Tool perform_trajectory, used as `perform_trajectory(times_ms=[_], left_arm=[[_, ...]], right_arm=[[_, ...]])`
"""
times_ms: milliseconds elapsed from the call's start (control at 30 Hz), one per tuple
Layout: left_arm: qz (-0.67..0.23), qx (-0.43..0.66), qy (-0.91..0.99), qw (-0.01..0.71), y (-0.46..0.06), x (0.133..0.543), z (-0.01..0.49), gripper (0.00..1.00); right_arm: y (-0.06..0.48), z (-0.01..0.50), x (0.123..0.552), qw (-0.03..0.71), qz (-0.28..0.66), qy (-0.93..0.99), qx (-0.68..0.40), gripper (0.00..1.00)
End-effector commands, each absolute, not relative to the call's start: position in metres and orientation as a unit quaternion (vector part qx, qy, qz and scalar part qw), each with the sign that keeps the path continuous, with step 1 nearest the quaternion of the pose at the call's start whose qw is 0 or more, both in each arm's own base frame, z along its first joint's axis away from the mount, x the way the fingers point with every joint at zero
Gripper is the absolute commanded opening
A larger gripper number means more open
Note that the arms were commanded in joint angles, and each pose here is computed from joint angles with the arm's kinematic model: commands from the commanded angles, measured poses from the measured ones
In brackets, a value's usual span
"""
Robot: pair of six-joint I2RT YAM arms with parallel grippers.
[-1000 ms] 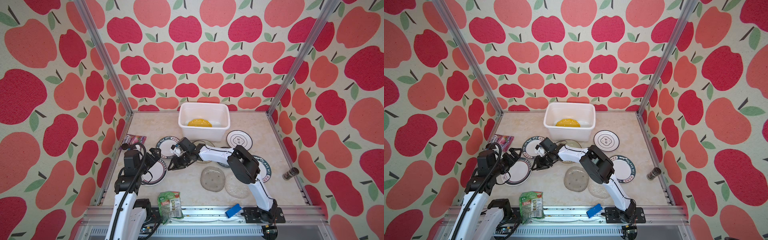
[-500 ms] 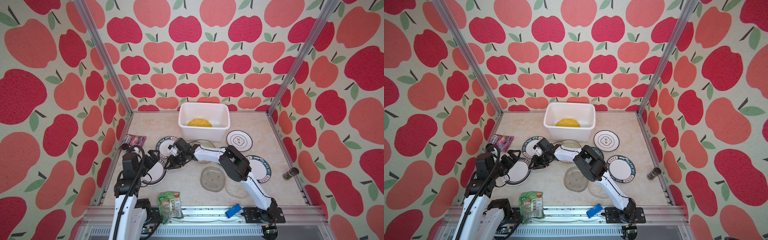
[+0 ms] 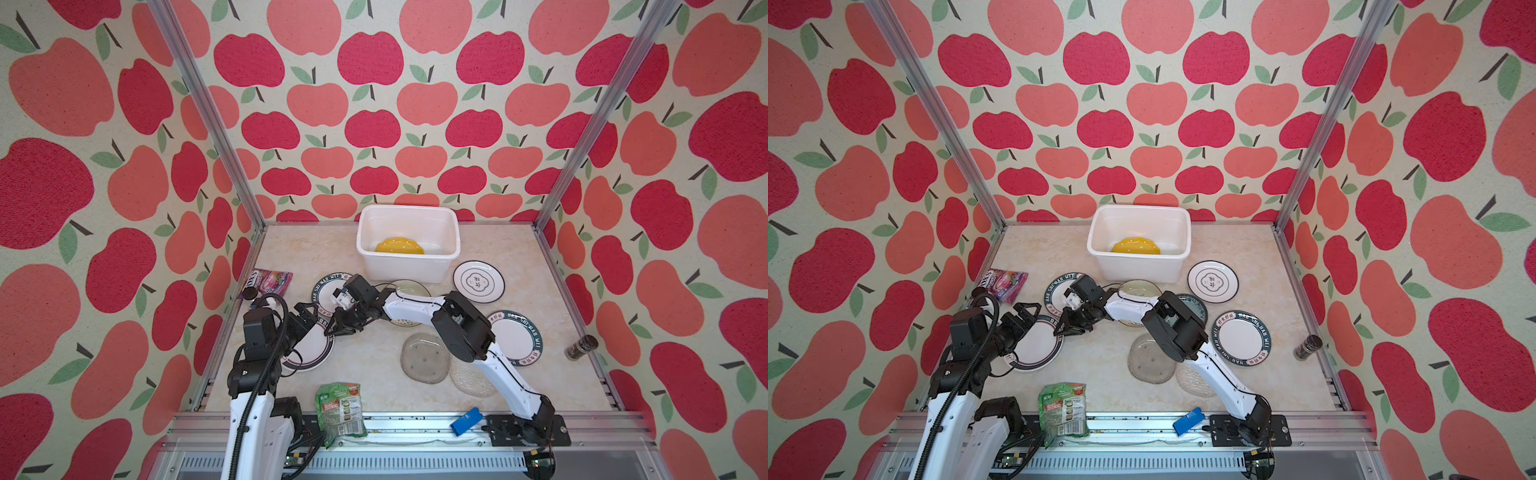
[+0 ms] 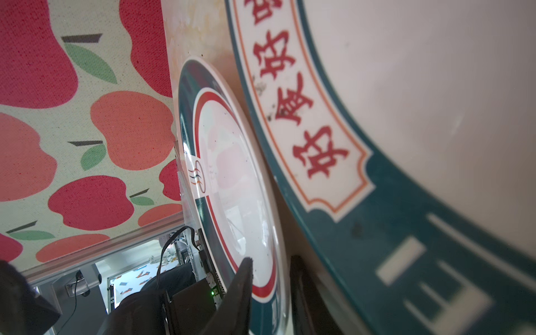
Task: Place the plates into the plastic bin on the countertop
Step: Pick up the plate from the middle-left of the table, then place the plate in the plastic bin.
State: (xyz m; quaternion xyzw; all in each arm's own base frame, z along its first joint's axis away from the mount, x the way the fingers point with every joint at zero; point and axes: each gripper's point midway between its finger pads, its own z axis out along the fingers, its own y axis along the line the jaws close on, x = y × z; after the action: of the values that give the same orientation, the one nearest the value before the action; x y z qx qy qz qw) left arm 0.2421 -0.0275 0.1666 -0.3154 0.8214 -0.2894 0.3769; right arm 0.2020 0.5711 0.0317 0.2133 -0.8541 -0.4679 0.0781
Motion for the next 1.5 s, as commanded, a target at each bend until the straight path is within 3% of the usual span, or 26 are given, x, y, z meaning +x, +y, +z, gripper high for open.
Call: perform_trajectory(times_ms=[0, 133, 300, 567, 1000, 1133, 1267, 1467], left_arm=[[-0.287, -0.312, 0.829, 0.365, -0.029, 0.237, 0.156, 0.99], [-0.288, -0.314, 0.828, 0.364, -0.028, 0.237, 0.154, 0.99], [-0.289, -0.312, 0.828, 0.366, -0.028, 0.239, 0.157, 0.99], [-0.289, -0.305, 0.824, 0.381, -0.026, 0.246, 0.174, 0.99], [-0.257, -0.277, 0.813, 0.443, -0.008, 0.290, 0.246, 0.99], [-0.263, -0.277, 0.806, 0.453, -0.005, 0.306, 0.257, 0.99], [-0.280, -0.268, 0.805, 0.449, -0.010, 0.318, 0.257, 0.99], [-0.301, -0.236, 0.812, 0.441, -0.034, 0.329, 0.255, 0.99]], right_arm=[[0.564, 0.002, 0.202, 0.102, -0.453, -0.866, 0.186, 0.19], [0.561, 0.001, 0.203, 0.103, -0.455, -0.866, 0.179, 0.18], [0.557, 0.008, 0.202, 0.096, -0.457, -0.865, 0.183, 0.00], [0.533, 0.029, 0.193, 0.087, -0.457, -0.863, 0.196, 0.00], [0.430, 0.177, 0.228, -0.033, -0.452, -0.866, 0.210, 0.00], [0.386, 0.254, 0.261, -0.131, -0.445, -0.861, 0.209, 0.00], [0.345, 0.316, 0.323, -0.226, -0.429, -0.856, 0.177, 0.00], [0.307, 0.339, 0.419, -0.293, -0.399, -0.861, 0.117, 0.00]])
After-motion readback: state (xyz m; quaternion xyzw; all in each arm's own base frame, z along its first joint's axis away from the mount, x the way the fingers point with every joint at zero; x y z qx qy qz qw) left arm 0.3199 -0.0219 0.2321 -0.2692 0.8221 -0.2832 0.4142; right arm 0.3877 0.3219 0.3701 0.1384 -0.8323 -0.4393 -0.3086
